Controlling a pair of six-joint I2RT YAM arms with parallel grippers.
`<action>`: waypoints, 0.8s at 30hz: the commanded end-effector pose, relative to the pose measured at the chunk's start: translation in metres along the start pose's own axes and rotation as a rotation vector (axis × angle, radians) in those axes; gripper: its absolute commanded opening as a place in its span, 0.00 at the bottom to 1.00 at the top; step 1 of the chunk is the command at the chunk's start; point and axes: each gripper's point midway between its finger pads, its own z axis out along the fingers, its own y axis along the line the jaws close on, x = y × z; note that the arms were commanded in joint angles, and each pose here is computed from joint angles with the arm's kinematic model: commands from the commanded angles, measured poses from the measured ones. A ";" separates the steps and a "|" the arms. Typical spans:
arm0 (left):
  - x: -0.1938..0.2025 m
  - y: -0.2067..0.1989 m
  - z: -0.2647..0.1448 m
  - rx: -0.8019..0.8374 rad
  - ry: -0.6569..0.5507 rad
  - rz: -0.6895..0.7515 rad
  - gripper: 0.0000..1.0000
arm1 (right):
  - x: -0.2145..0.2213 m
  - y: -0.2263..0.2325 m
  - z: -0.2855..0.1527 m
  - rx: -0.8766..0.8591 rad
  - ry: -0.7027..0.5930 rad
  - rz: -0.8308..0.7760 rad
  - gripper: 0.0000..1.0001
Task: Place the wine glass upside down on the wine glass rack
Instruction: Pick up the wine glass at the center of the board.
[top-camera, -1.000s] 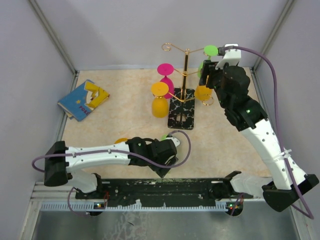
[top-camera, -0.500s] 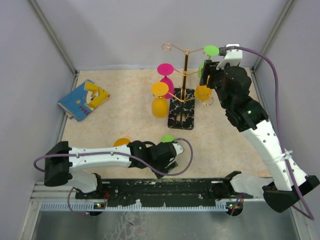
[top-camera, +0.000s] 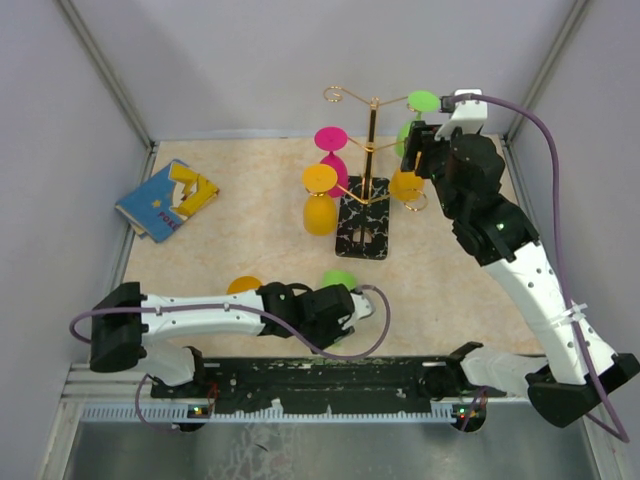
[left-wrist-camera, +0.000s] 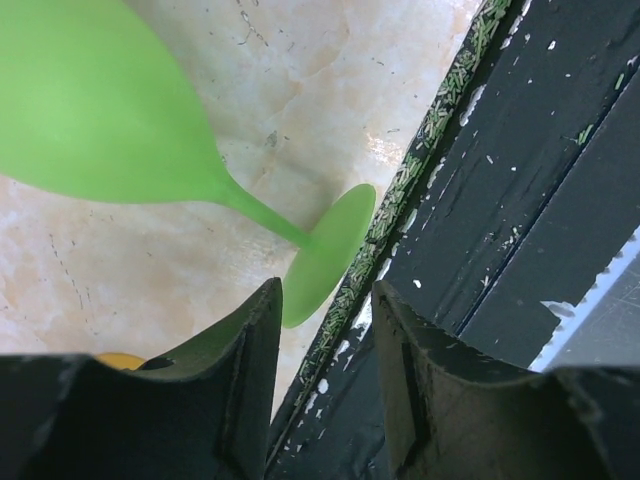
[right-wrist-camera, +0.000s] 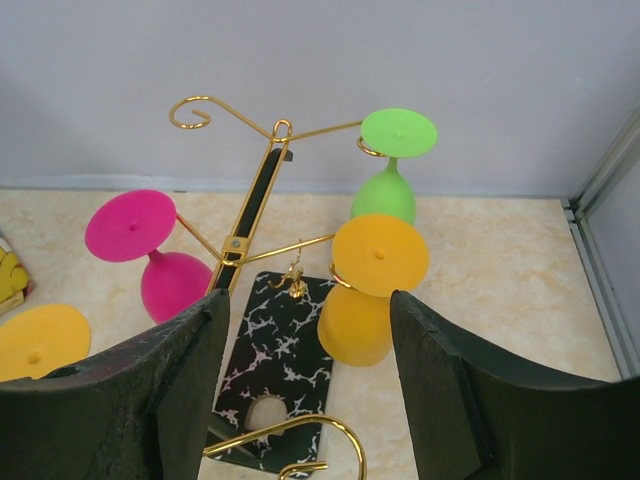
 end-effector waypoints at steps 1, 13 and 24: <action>-0.007 -0.005 0.005 0.029 -0.003 0.061 0.47 | -0.019 -0.008 -0.010 0.016 -0.061 0.014 0.66; 0.002 -0.002 0.018 0.008 0.079 0.101 0.27 | -0.021 -0.010 -0.012 0.017 -0.071 0.012 0.66; -0.011 -0.002 0.015 0.011 0.059 0.117 0.00 | -0.017 -0.011 -0.012 0.021 -0.058 0.004 0.66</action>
